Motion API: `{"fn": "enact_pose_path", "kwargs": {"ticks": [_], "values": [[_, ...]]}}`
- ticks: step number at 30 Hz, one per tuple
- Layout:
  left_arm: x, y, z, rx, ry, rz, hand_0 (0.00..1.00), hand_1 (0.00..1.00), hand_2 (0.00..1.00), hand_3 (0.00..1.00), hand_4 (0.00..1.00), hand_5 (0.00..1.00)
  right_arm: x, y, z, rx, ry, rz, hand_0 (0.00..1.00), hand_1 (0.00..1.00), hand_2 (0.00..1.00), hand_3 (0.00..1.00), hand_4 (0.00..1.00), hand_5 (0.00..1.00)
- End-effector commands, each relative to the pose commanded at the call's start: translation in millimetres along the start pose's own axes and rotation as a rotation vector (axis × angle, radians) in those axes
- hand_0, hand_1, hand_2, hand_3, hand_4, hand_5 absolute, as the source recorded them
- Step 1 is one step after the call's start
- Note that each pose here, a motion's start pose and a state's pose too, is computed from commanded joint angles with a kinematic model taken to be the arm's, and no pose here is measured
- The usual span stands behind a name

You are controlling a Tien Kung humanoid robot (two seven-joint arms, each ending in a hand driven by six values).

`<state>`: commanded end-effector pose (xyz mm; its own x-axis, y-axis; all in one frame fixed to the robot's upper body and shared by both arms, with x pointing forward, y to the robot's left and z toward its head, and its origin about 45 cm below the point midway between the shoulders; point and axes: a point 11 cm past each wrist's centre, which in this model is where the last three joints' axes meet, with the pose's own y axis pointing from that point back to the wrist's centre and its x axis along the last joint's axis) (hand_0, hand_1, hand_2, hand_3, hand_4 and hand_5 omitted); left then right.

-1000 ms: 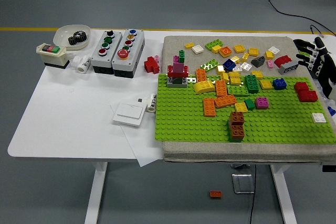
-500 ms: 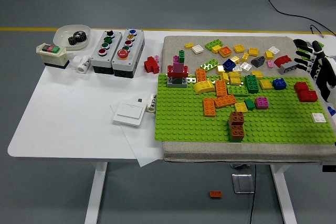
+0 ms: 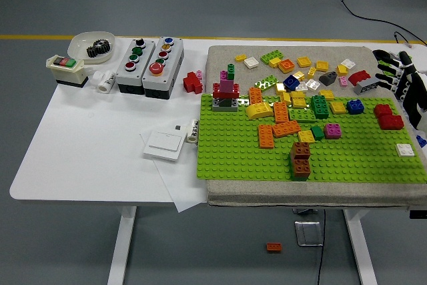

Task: Pick up the brick,pile it on top of brick,press brick,pick up the brick,pile it on top of brick,press brick

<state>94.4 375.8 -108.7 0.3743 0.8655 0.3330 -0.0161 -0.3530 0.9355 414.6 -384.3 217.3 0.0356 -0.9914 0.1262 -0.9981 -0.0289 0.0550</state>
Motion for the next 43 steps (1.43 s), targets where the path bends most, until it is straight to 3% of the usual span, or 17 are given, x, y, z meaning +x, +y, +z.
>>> {"fn": "enact_pose_path", "kwargs": {"ticks": [43], "values": [[0.3,0.7,2.2,0.002,-0.012,0.002,0.876,0.816,0.816,0.611,0.699,0.680,1.5,3.2,12.4,-0.028,-0.001,0.004,0.877,0.824,0.826,0.817,0.998,0.995]]}}
